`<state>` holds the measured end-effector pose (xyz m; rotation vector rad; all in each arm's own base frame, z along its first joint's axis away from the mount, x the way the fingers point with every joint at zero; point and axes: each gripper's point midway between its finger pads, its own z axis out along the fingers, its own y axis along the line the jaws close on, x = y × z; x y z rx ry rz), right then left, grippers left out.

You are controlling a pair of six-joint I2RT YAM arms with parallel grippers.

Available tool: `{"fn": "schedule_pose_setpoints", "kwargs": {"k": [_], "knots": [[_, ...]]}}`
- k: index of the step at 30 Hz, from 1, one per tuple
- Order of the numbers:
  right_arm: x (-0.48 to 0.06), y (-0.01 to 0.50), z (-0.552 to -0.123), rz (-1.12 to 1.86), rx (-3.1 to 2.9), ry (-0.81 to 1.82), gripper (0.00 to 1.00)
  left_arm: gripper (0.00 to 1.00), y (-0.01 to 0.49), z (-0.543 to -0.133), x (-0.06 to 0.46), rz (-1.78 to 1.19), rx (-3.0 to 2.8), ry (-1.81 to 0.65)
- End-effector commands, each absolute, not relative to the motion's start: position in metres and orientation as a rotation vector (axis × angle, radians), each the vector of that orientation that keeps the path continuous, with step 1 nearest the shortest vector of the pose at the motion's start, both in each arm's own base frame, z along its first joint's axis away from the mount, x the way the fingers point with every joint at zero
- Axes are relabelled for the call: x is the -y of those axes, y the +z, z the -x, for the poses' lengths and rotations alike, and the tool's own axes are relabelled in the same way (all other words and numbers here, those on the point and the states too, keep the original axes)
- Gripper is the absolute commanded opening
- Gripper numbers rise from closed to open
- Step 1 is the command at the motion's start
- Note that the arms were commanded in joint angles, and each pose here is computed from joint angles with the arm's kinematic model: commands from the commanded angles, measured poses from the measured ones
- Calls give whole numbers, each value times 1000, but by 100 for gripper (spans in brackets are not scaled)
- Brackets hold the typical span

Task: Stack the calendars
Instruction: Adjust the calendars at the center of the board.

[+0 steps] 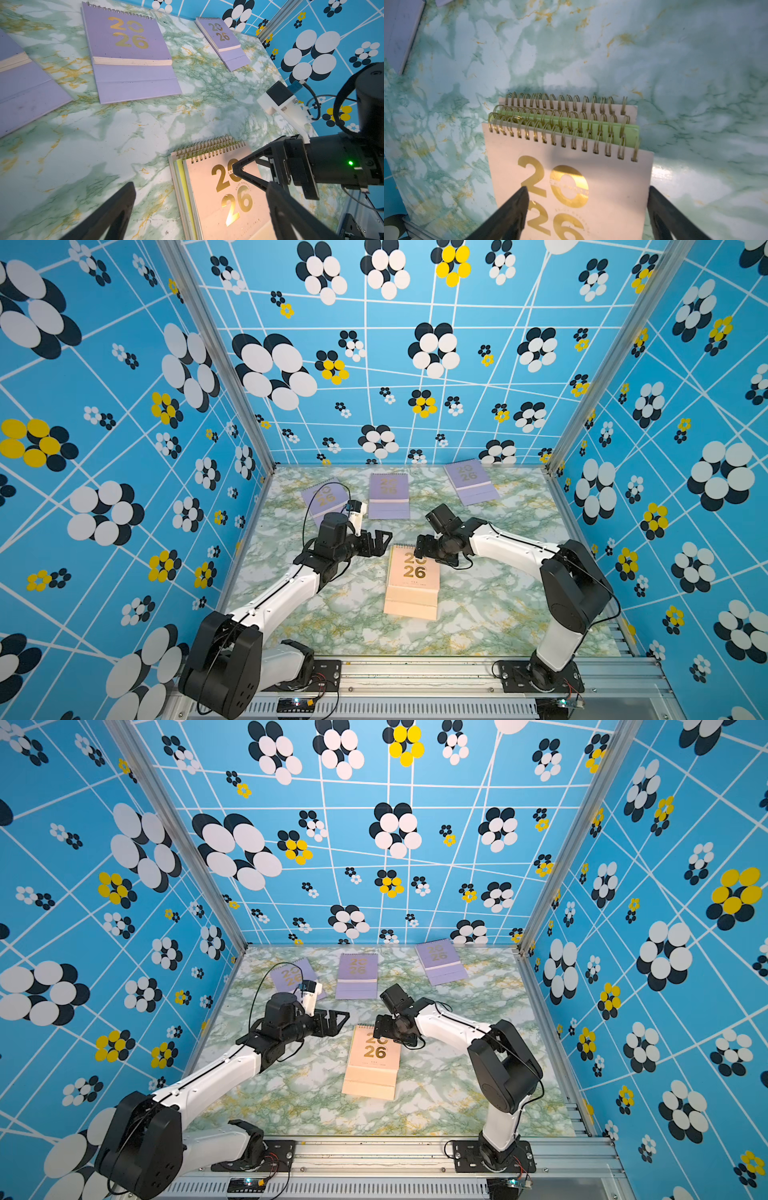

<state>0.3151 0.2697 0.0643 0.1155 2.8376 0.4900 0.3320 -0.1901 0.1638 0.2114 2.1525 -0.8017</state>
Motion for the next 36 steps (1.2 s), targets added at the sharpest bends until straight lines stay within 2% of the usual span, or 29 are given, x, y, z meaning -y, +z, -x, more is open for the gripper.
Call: {"fn": "schedule_pose_setpoints", "kwargs": {"k": [1,26,36], "knots": [[-273,66,-319,-99,-2837,497,89,100,163,-328,188,-216,-2150,-809],[-279,71,-321,-85,-2823,544,89,100,165,-328,189,-212,-2142,-822],[-263,68,-324,-127,-2829,481,90,99,165,-329,189,-212,-2139,-822]]}}
